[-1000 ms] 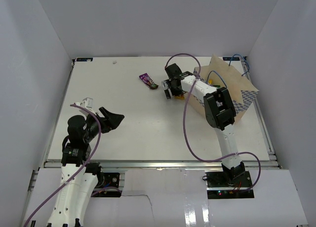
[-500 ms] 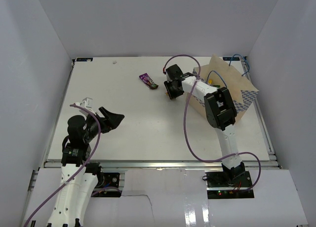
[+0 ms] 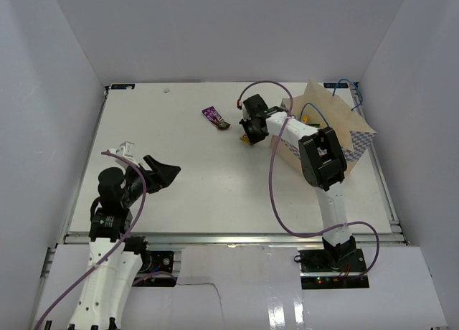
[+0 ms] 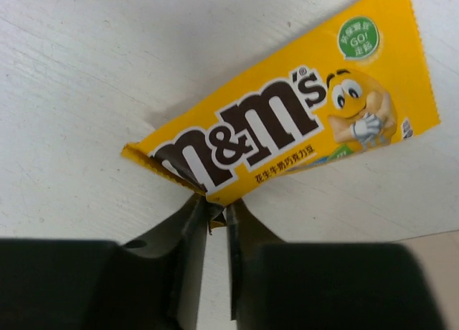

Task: Place the snacks into the paper bag

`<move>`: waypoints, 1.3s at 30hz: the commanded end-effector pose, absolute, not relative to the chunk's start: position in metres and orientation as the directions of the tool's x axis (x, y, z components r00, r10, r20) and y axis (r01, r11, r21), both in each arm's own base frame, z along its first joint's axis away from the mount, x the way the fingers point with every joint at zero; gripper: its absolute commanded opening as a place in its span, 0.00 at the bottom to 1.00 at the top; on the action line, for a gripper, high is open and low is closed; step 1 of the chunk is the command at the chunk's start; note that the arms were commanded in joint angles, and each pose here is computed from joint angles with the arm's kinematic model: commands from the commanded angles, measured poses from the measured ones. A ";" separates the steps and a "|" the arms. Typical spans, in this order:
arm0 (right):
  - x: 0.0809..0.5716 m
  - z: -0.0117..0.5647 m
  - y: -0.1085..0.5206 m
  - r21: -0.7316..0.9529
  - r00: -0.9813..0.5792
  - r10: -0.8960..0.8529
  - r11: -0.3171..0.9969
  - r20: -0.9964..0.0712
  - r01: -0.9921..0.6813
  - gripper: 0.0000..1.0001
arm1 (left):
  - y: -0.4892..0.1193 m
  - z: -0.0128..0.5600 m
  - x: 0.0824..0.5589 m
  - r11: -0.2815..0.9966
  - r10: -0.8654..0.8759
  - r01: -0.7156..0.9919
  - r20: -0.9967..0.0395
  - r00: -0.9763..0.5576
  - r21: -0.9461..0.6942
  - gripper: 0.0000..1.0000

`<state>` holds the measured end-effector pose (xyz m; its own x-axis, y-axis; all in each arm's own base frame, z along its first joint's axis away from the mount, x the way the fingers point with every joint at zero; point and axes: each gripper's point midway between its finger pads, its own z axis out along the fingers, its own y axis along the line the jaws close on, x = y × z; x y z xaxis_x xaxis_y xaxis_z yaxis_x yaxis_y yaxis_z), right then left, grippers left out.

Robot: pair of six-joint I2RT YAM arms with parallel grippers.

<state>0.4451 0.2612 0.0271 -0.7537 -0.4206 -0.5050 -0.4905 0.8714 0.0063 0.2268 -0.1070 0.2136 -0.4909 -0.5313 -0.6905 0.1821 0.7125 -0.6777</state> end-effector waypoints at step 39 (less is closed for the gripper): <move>0.349 0.459 0.132 -0.635 0.404 -0.525 0.396 -0.749 -0.663 0.08 | -0.124 0.198 0.240 0.641 -0.539 0.234 -0.646 -0.541 -0.731 0.86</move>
<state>0.3570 0.1446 0.4614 0.3628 -0.4427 -0.8200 -0.6963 0.4559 -0.5543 0.2367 -0.1189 0.1902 -0.5521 -0.5437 -0.6321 0.1839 0.6601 -0.7283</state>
